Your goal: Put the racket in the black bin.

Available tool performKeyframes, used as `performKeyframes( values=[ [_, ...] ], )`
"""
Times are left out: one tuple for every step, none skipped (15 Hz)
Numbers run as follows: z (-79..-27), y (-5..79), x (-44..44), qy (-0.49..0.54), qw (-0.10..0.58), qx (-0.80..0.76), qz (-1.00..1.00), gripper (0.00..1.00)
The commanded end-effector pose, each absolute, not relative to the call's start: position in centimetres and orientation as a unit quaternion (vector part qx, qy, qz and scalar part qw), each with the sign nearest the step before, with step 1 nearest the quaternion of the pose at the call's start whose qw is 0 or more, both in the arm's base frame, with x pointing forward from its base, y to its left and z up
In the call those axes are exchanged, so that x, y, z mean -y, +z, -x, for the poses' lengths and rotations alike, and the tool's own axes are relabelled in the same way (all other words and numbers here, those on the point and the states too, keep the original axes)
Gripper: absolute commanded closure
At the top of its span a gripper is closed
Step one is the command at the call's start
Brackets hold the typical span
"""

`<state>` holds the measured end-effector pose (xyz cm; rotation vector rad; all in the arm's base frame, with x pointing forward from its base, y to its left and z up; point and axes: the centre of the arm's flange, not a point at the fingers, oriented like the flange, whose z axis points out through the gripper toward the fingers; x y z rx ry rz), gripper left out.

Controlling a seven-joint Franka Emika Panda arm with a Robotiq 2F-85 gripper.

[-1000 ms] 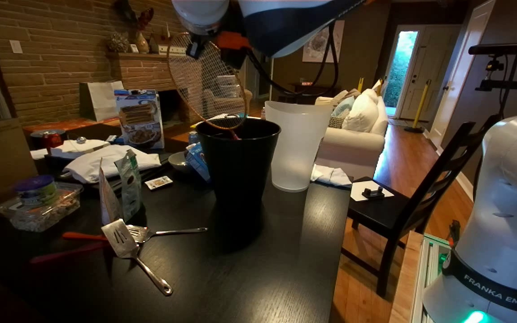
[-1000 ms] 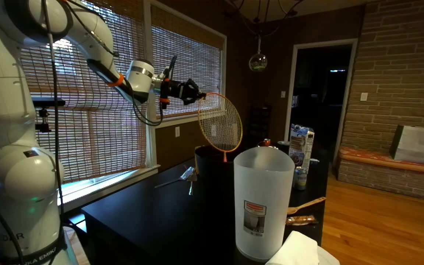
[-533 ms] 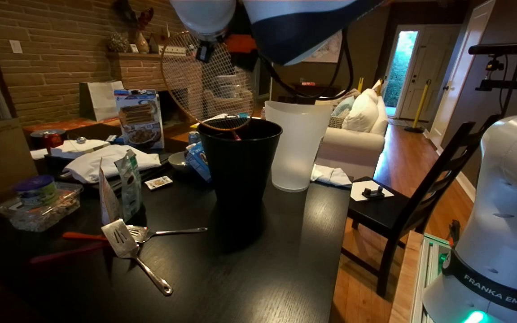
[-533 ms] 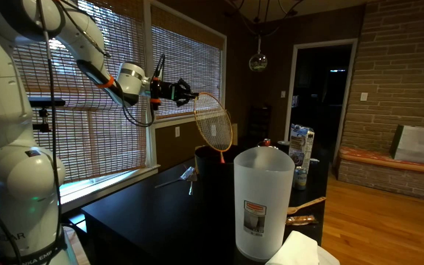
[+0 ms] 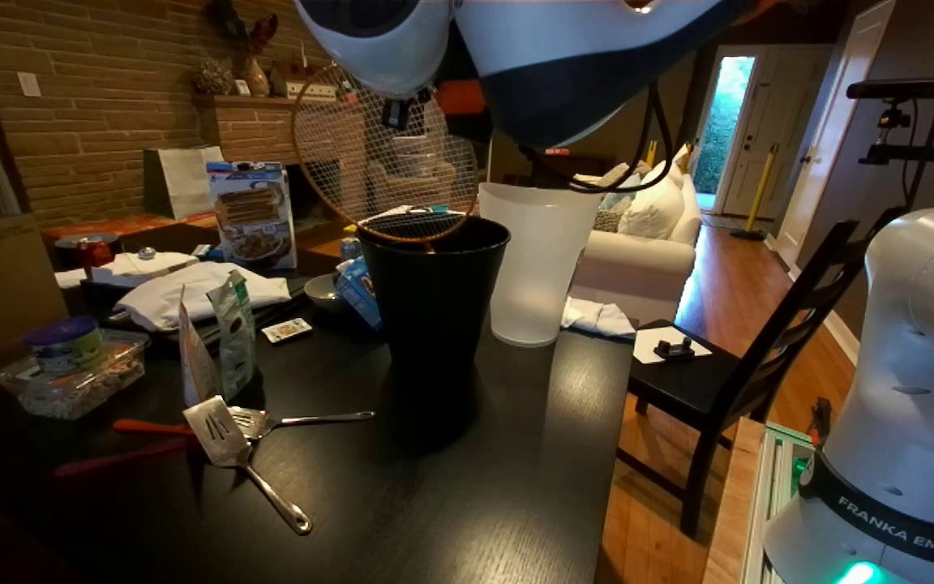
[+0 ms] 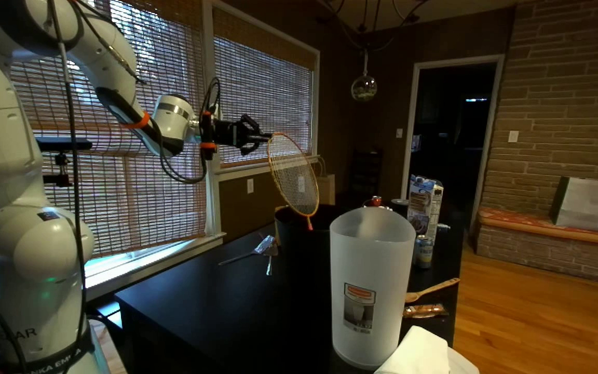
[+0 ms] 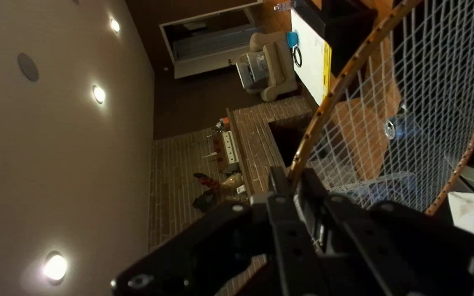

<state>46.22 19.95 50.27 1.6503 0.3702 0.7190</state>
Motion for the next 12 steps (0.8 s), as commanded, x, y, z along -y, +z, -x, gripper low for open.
performKeyframes(
  values=[
    [-44.33, 50.08, -19.51, 0.291, 0.631, -0.182, -0.695, 0.67],
    [-44.22, 49.90, -19.40, 0.284, 0.634, -0.186, -0.695, 0.57],
    [-44.18, 49.78, -19.23, 0.280, 0.637, -0.188, -0.694, 0.57],
    [-44.17, 49.71, -19.11, 0.276, 0.637, -0.189, -0.694, 0.51],
    [-44.21, 49.75, -19.01, 0.274, 0.640, -0.189, -0.693, 0.45],
    [-44.24, 49.77, -18.93, 0.272, 0.641, -0.189, -0.692, 0.37],
    [-44.28, 49.86, -18.88, 0.272, 0.642, -0.188, -0.692, 0.31],
    [-44.32, 49.97, -18.85, 0.271, 0.643, -0.187, -0.692, 0.23],
    [-44.38, 50.05, -18.85, 0.271, 0.644, -0.186, -0.691, 0.16],
    [-44.44, 50.09, -18.83, 0.271, 0.645, -0.186, -0.690, 0.10],
    [-44.54, 50.16, -18.80, 0.271, 0.644, -0.183, -0.691, 0.02],
    [-44.60, 50.25, -18.81, 0.272, 0.643, -0.181, -0.692, 0.00]
  ],
)
